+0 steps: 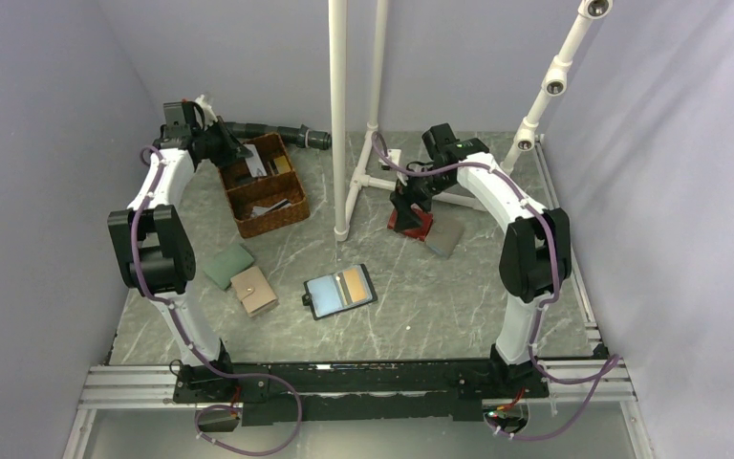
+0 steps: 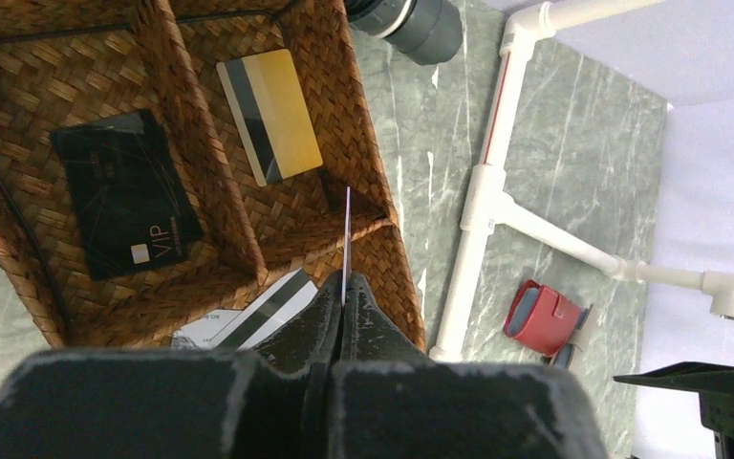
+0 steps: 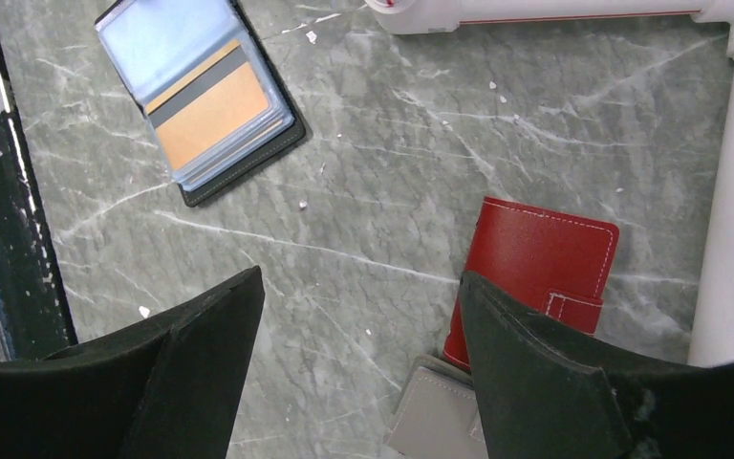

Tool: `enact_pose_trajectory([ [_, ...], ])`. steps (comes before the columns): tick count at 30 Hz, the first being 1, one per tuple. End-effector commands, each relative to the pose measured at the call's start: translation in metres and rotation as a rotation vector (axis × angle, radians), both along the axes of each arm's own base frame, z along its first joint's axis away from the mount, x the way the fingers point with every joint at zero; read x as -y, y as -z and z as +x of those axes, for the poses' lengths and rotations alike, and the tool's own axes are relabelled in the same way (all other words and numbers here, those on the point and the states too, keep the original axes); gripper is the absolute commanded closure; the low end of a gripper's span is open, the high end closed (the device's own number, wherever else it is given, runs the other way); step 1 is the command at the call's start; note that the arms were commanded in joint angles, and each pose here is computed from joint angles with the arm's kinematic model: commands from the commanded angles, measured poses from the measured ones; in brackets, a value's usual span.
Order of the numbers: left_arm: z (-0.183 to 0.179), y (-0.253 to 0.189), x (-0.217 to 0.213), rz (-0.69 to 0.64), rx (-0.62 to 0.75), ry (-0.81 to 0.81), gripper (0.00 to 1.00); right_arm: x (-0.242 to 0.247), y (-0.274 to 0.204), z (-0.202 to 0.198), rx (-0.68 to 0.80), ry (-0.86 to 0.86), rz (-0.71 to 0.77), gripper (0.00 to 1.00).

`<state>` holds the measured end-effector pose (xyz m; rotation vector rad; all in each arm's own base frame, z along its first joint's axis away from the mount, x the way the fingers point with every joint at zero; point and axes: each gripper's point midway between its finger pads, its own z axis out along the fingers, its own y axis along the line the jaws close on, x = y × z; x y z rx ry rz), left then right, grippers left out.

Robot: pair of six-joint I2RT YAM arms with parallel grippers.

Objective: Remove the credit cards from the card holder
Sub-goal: Place the credit card in the storage box.

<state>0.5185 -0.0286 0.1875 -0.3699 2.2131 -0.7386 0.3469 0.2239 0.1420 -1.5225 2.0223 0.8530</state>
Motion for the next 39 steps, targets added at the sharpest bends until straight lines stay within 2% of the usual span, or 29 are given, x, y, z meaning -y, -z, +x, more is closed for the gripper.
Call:
enact_pose_trajectory([
  [1,0.001,-0.042,-0.014,0.106,0.103,-0.017,1.00,-0.007,-0.007,0.009,-0.010,0.033,0.037,0.23],
  [6,-0.009,-0.042,-0.047,0.251,0.066,-0.092,1.00,-0.006,-0.005,0.009,-0.017,0.064,0.032,0.23],
  [13,0.004,-0.031,-0.063,0.280,0.039,-0.133,1.00,-0.008,-0.003,0.012,-0.025,0.069,0.039,0.23],
  [22,0.019,-0.036,-0.059,0.187,0.092,-0.098,1.00,-0.008,-0.005,0.014,-0.020,0.075,0.041,0.23],
  [28,-0.009,-0.035,-0.022,0.077,0.136,0.078,1.00,-0.008,-0.005,0.014,-0.021,0.075,0.041,0.23],
  [34,-0.042,-0.023,0.001,0.028,0.119,0.184,1.00,-0.011,-0.002,0.016,-0.035,0.074,0.049,0.23],
  [39,-0.037,-0.012,0.007,0.017,0.108,0.203,1.00,-0.013,-0.001,0.017,-0.044,0.066,0.058,0.24],
])
